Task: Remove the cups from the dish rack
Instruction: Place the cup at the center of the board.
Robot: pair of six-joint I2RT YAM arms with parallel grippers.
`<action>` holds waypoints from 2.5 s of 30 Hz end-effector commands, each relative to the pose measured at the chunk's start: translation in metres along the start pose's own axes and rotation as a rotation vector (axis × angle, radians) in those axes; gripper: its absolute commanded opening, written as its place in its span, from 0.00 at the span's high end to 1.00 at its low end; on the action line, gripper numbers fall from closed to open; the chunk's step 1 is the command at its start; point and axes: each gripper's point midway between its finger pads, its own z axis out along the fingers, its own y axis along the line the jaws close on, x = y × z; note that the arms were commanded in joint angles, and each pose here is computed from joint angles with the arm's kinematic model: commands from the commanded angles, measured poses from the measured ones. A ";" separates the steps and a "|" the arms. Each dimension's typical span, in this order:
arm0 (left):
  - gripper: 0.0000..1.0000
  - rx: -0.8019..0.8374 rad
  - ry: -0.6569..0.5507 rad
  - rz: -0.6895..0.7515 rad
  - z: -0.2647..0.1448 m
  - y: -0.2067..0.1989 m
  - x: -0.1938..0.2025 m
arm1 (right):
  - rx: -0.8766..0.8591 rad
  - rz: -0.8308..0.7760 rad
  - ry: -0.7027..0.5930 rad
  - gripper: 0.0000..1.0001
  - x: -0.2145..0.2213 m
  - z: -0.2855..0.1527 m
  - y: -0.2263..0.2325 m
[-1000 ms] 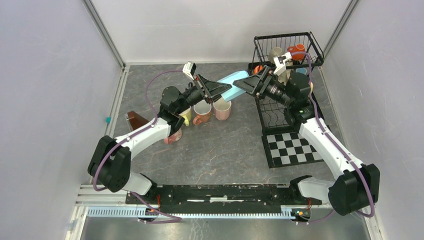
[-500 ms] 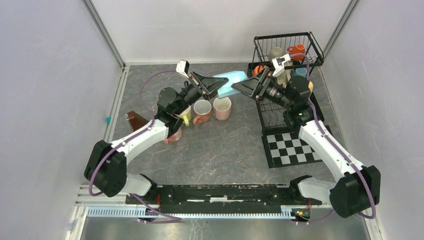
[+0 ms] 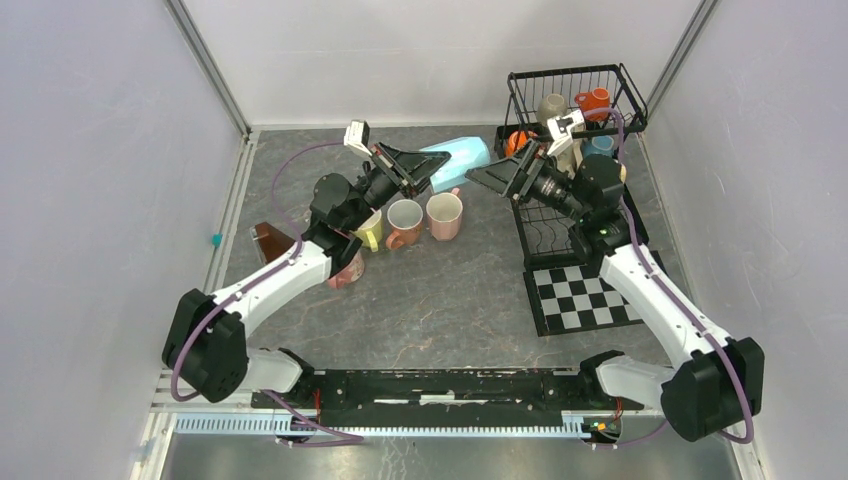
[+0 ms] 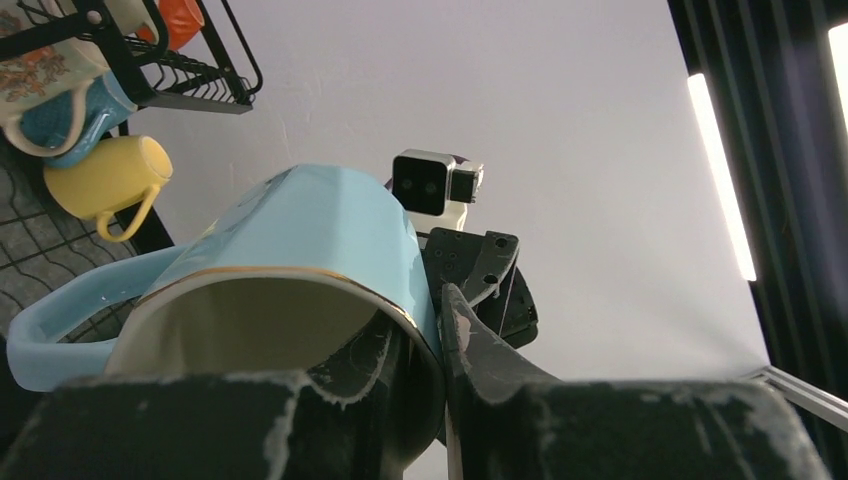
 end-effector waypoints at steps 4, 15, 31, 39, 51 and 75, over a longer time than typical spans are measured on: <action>0.98 0.093 -0.045 0.160 -0.011 -0.055 -0.011 | 0.108 -0.174 -0.046 0.02 -0.014 -0.017 -0.001; 0.98 -0.154 0.087 0.283 -0.033 -0.023 0.007 | 0.345 -0.365 -0.027 0.02 -0.018 -0.052 -0.025; 0.98 -0.579 0.385 0.455 -0.104 0.053 0.046 | 0.477 -0.454 -0.001 0.02 -0.012 -0.072 -0.054; 0.98 -0.798 0.509 0.609 -0.138 0.096 0.058 | 0.492 -0.452 0.013 0.02 -0.005 -0.072 -0.066; 0.98 -1.017 0.647 0.723 -0.164 0.160 0.060 | 0.486 -0.445 0.023 0.02 0.001 -0.072 -0.071; 0.98 -1.111 0.898 0.994 -0.184 0.208 0.044 | 0.489 -0.443 0.027 0.02 0.008 -0.076 -0.076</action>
